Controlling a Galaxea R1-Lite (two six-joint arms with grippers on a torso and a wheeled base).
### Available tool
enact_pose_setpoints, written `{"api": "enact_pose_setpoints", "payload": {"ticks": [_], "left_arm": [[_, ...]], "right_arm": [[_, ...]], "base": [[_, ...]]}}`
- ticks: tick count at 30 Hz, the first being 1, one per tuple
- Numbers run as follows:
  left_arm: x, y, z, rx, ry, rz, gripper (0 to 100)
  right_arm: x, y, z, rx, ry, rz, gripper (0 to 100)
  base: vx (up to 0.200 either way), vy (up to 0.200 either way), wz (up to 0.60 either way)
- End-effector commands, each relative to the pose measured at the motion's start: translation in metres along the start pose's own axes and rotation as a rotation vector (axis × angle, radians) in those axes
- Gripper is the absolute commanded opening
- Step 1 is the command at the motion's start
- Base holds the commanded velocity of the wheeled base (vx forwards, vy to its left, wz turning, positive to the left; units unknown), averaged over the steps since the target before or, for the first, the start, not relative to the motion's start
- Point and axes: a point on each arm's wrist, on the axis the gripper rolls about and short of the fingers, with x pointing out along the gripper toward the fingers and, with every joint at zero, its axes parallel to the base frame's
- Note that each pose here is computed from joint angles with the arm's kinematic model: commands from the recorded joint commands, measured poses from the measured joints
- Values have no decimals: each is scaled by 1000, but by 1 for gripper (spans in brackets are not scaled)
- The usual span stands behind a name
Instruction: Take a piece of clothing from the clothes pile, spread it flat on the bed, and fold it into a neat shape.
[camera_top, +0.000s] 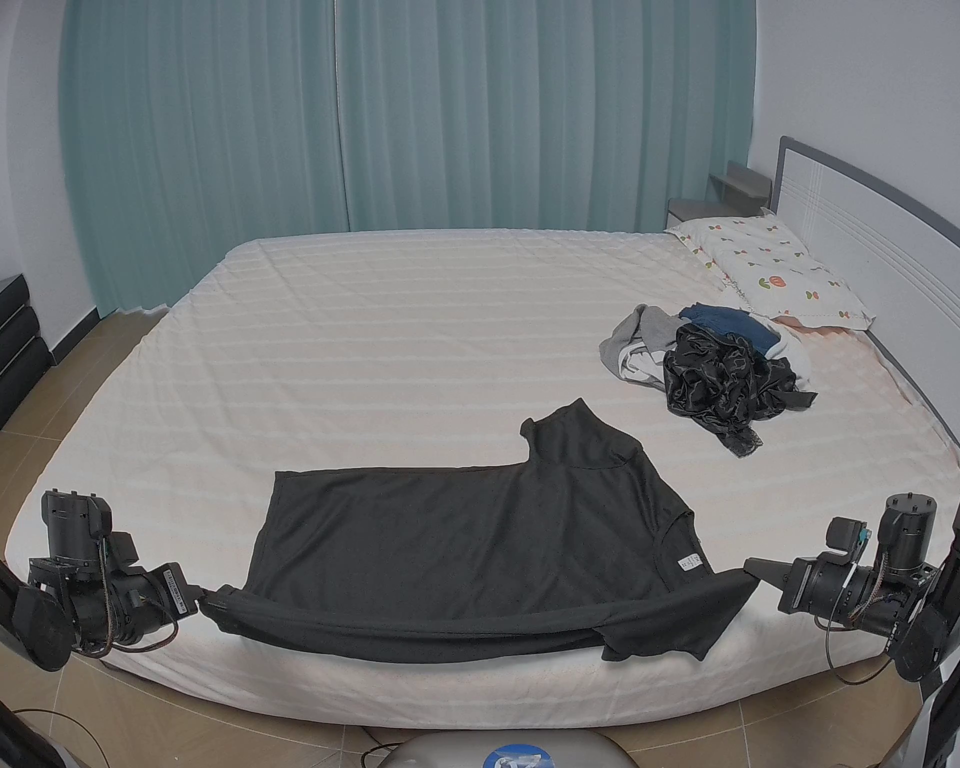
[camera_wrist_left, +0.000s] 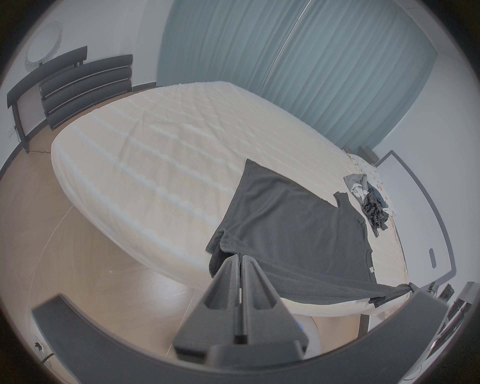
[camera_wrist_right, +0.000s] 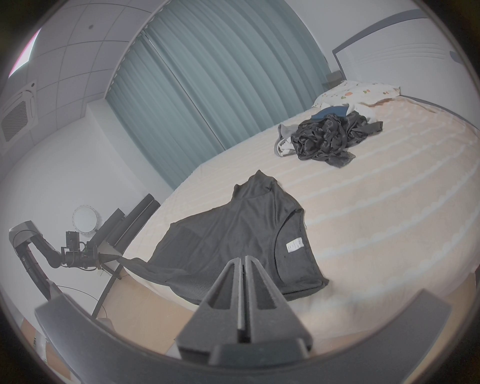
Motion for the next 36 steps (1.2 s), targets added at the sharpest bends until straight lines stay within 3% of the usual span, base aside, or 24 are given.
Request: {"api": "enact_pose_setpoints", "payload": {"ticks": [1, 11, 24, 36], "left_arm": [[1, 2, -3, -1, 27, 13, 0], [3, 3, -8, -3, 91, 38, 0], [52, -3, 23, -62, 93, 44, 0], [95, -3, 38, -127, 110, 53, 0]], "right_arm": [[-12, 3, -3, -14, 32, -12, 0], [-14, 3, -7, -21, 70, -24, 0], [49, -18, 14, -25, 51, -27, 0], [90, -33, 24, -6, 79, -42, 0]], "base": [[0, 0, 0], [0, 0, 0], [0, 0, 0], [0, 0, 0]]}}
